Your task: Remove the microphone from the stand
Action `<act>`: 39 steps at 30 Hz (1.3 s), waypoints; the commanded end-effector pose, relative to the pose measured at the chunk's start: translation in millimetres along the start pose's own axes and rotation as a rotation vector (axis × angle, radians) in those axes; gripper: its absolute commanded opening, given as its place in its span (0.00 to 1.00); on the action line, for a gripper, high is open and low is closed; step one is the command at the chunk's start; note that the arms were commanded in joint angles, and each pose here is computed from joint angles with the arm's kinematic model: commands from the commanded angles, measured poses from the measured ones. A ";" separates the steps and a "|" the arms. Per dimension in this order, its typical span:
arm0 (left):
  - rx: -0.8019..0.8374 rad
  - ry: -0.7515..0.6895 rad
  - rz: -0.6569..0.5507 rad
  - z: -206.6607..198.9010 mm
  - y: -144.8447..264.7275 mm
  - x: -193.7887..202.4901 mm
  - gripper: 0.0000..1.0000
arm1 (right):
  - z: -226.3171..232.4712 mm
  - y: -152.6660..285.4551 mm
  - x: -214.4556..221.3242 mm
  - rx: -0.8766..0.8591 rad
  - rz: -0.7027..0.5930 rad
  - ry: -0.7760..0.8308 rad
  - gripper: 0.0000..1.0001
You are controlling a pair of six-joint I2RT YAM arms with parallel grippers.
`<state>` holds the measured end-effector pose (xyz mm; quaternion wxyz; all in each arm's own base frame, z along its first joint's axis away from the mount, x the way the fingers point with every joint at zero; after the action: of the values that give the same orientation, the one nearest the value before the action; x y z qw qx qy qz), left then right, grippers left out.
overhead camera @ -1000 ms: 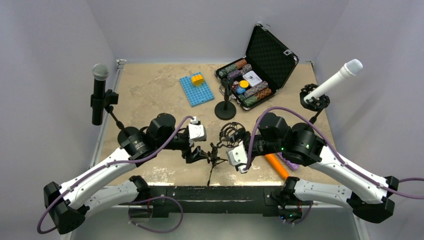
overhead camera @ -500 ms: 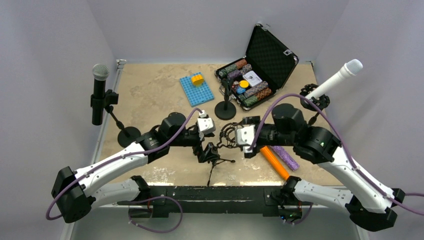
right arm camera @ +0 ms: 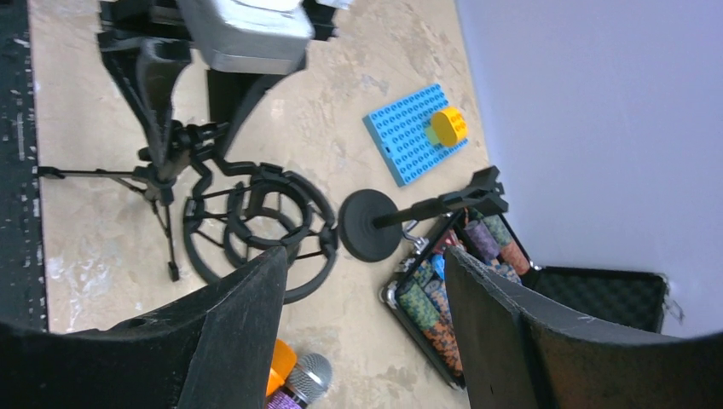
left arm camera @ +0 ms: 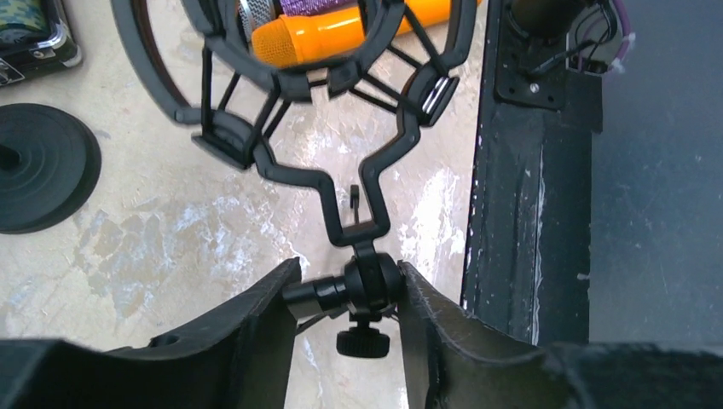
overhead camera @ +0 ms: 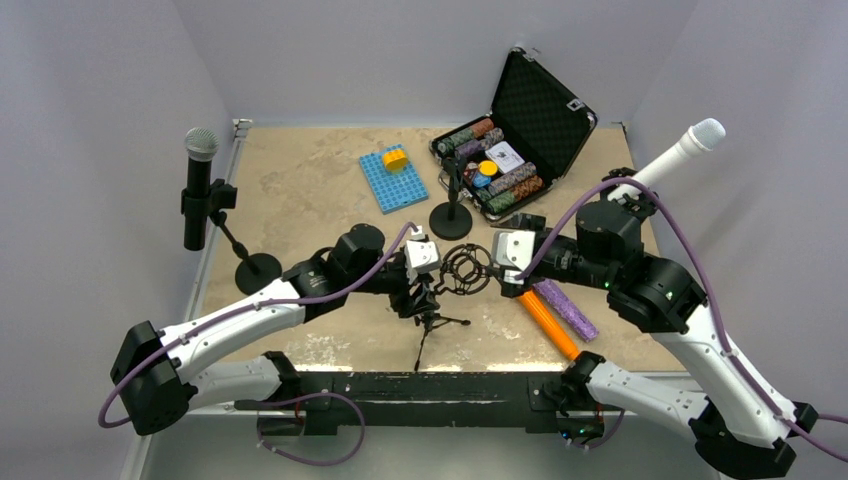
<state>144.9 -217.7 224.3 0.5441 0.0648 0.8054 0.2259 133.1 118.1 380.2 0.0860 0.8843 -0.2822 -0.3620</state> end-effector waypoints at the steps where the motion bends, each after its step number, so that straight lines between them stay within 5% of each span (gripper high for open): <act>1: -0.019 -0.067 -0.002 5.3 13.7 -12.8 0.48 | -16.9 7.3 -0.5 0.120 0.012 0.012 0.70; 13: 0.027 -0.172 -0.038 20.4 29.0 -32.1 0.41 | -17.0 12.0 6.4 0.152 0.032 0.016 0.70; 16: 0.039 -0.154 -0.042 20.8 25.6 -29.1 0.28 | -17.0 12.8 7.7 0.152 0.039 0.011 0.70; 22: -0.002 -0.172 -0.053 27.8 26.0 -26.7 0.20 | -16.7 11.8 10.7 0.149 0.046 -0.006 0.70; 28: -0.227 -0.205 -0.041 58.3 40.6 -26.0 0.00 | -17.9 10.6 12.2 0.154 0.050 -0.003 0.70; 39: -0.575 -0.222 -0.094 121.9 68.6 -42.4 0.00 | -18.1 9.9 12.1 0.144 0.044 -0.006 0.70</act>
<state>225.5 -151.6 240.6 0.6004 -0.0425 0.7186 0.3483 146.9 101.3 380.7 0.0467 0.8738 -0.3341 -0.3504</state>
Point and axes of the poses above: each gripper's point midway between its finger pads, its own y axis back along the fingers, its own z axis along the line the jaws close on, x = y × z, the point moved 10 cm from there along y, back along the fingers, and after that the axes turned 14 degrees about y, right-handed, at the moved point
